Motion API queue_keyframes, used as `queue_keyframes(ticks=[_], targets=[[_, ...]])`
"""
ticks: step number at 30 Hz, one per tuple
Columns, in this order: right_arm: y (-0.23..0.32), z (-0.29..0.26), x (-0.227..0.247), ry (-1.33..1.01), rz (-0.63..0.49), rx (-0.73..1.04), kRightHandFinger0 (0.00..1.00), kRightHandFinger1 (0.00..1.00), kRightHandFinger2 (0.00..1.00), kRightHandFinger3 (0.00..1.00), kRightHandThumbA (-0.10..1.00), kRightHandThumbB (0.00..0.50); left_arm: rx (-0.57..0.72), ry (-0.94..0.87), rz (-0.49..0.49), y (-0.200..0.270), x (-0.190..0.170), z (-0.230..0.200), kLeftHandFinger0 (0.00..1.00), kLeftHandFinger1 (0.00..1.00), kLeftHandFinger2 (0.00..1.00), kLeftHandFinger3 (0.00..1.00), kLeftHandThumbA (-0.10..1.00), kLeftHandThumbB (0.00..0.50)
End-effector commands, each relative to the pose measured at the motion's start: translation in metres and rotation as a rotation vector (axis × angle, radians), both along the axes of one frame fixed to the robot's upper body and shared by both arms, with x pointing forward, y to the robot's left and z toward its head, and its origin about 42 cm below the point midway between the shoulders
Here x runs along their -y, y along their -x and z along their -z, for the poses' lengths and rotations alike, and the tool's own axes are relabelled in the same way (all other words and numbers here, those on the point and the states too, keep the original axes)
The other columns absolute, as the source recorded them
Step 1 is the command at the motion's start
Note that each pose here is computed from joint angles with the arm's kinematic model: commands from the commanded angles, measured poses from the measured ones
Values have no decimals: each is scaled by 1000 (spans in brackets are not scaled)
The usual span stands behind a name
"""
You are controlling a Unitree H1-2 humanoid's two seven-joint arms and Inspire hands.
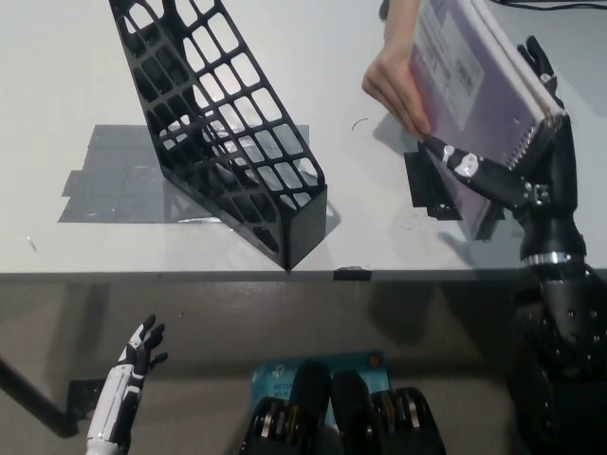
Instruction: A person hands a notebook to the robot and the robot grabs it with its right hand and places it in the magazine stand kept in the centre of the desk infront of it.
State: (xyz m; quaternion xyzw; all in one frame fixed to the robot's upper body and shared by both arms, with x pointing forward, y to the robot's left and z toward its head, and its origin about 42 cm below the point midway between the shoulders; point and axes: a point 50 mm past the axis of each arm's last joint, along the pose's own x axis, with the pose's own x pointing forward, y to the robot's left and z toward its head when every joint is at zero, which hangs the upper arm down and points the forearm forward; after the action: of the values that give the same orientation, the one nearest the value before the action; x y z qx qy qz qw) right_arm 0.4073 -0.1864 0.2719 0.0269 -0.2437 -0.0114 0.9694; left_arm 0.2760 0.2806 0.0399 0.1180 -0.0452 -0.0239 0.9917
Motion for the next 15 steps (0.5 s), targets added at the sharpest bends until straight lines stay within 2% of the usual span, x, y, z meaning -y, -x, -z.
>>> queue_keyframes(ticks=[1,6,13,15], targets=[[-14,-26,-7,-55,-56,50,1000,1000,1000,1000,1000,235,68,-20,-6,-7,-8,-12,927,1000,1000,1000,1000,500],[-20,-31,-7,-70,-66,51,1000,1000,1000,1000,1000,230,67,-20,-3,-7,-8,-12,931,1000,1000,1000,1000,500],[-30,-33,-10,-59,-63,27,1000,1000,1000,1000,1000,281,74,-23,-3,-10,-9,-14,936,1000,1000,1000,1000,500],[-33,-30,-10,-59,-51,20,1000,1000,1000,1000,1000,266,75,-24,-2,-10,-8,-14,933,1000,1000,1000,1000,500]])
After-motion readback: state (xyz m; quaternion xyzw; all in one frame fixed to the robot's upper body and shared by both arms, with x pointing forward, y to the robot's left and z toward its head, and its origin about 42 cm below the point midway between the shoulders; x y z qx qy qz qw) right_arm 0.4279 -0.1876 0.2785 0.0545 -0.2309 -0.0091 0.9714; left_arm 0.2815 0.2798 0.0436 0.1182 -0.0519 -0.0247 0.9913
